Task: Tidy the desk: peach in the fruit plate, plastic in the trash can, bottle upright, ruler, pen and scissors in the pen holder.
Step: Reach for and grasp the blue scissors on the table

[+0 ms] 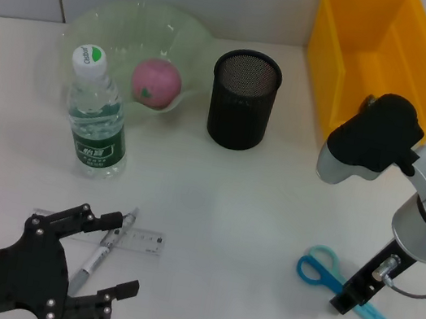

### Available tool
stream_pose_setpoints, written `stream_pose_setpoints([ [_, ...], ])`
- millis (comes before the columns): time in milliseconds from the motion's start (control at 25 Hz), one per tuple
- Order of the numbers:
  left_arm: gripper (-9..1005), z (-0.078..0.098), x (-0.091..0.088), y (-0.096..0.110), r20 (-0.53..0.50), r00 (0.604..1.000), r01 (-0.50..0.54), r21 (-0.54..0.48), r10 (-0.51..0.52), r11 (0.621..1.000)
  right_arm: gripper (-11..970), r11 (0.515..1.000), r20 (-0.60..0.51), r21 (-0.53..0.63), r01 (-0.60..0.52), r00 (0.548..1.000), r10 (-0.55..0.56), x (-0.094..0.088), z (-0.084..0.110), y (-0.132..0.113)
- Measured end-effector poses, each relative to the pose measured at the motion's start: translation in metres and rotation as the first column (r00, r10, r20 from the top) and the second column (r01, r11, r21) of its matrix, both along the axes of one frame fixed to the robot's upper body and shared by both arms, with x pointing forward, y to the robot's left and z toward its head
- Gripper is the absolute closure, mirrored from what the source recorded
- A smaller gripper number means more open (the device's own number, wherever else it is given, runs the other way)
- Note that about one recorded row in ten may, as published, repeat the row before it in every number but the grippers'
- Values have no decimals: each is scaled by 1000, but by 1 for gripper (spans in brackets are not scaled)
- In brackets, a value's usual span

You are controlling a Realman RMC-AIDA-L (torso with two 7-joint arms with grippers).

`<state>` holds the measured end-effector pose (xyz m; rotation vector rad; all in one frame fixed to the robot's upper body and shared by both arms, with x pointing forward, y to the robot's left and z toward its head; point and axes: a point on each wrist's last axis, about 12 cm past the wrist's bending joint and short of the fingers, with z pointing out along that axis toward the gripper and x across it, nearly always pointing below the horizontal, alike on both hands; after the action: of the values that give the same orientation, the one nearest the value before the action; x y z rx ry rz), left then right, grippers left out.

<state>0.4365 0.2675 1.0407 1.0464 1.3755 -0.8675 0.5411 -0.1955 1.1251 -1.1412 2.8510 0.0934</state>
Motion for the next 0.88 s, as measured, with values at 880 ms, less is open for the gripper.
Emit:
stream_pose_setpoints([
  [880, 209, 1, -1, 0, 2, 1000, 8, -7, -8, 1000, 564, 1000, 3, 8, -5, 1000, 5, 1, -1, 2],
])
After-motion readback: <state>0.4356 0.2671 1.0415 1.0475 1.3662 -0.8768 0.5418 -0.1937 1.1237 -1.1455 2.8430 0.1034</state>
